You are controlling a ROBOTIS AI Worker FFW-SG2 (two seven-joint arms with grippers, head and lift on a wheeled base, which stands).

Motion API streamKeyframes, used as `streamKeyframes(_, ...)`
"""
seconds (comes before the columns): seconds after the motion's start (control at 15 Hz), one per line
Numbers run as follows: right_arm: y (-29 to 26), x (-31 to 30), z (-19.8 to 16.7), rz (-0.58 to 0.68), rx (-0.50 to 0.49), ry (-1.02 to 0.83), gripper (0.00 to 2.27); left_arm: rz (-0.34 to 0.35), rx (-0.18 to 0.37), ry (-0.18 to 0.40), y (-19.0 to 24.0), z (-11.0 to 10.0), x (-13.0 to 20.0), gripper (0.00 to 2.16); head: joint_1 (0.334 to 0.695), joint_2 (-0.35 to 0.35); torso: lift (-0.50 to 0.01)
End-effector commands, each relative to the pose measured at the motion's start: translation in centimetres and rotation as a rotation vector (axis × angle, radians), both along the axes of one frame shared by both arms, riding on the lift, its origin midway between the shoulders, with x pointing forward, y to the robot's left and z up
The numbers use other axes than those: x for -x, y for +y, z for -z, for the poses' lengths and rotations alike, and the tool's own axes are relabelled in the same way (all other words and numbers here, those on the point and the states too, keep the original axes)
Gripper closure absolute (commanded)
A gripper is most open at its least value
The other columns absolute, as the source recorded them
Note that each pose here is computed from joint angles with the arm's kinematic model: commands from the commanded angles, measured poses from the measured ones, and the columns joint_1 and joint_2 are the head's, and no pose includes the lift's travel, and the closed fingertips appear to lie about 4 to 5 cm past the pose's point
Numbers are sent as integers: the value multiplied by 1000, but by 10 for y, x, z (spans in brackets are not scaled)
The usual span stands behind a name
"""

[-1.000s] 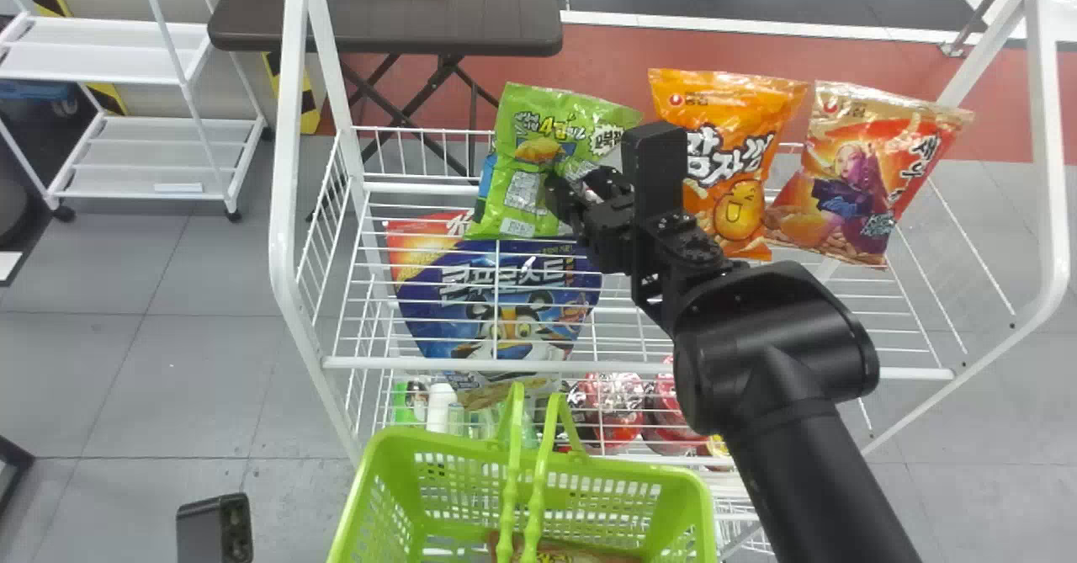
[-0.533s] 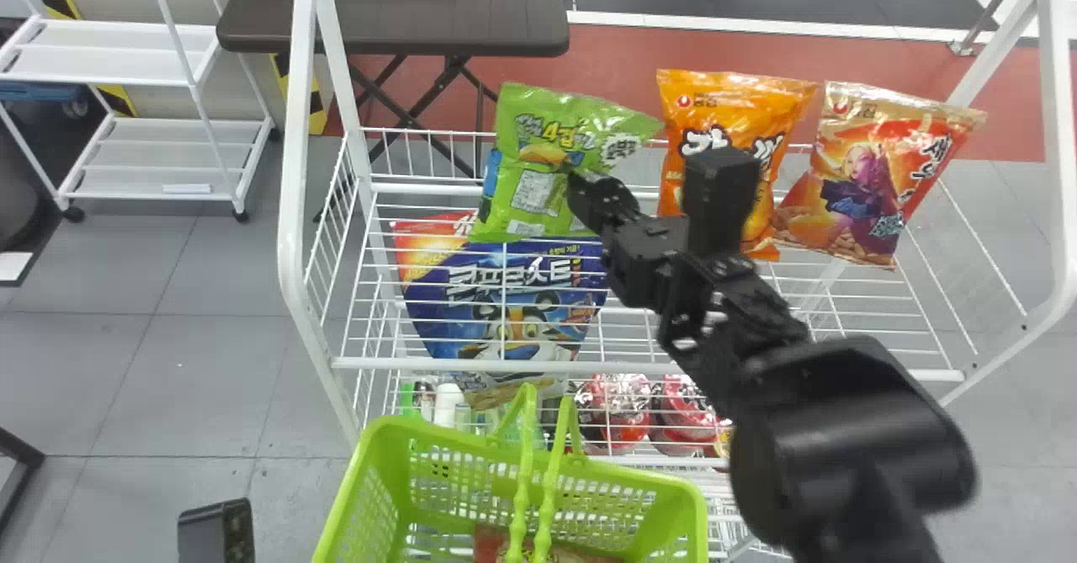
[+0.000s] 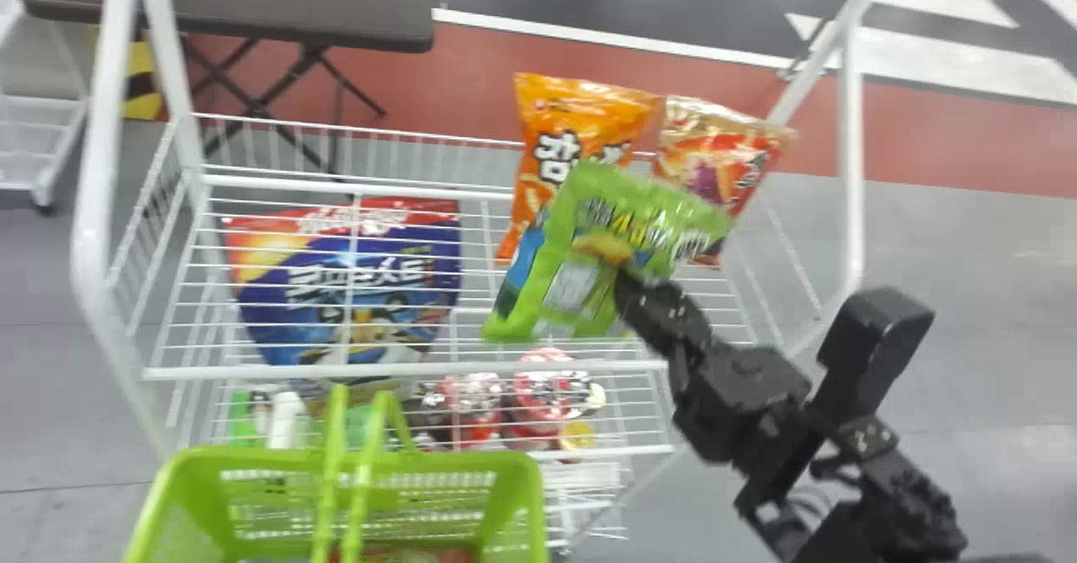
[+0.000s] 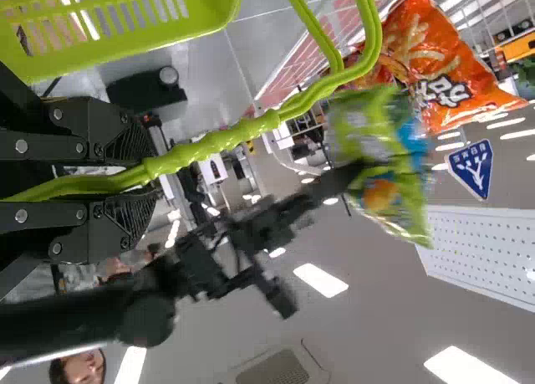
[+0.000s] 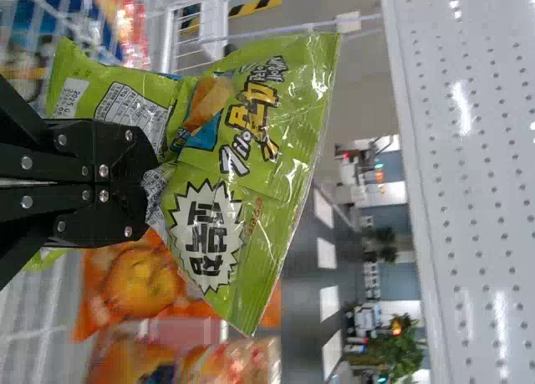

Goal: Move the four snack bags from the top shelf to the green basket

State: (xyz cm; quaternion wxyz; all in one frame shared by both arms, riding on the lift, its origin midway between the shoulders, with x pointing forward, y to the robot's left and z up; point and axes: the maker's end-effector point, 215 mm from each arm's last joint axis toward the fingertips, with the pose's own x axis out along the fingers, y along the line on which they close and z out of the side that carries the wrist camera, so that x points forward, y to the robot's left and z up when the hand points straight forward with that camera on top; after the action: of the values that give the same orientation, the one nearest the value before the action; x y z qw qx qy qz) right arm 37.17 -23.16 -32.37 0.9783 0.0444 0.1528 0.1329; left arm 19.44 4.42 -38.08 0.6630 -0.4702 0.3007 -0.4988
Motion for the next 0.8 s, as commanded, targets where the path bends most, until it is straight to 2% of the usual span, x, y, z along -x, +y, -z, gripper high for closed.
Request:
streamKeyframes(0.0, -8, 47, 32, 10, -46, 163, 2044, -13, -7, -2, 5, -1, -3, 988, 695, -350, 0)
streamKeyframes(0.07, -4, 69, 52, -26, -104, 275, 2040, -16, -5, -2, 5, -1, -3, 988, 695, -350, 0)
streamKeyframes(0.2, 23, 118, 82, -95, -299, 502, 2044, -22, -1, -5, 4, -2, -5, 988, 695, -350, 0)
streamKeyframes(0.33, 55, 145, 90, -156, -397, 611, 2044, -25, 4, -3, -1, -3, -4, 988, 695, -350, 0)
streamKeyframes(0.53, 96, 173, 97, -238, -490, 719, 2044, -12, 9, -13, -8, -8, 0, 988, 695, -350, 0)
streamKeyframes(0.73, 123, 190, 111, -281, -523, 788, 2040, -9, 11, -12, -10, -9, 1, 988, 695, -322, 0)
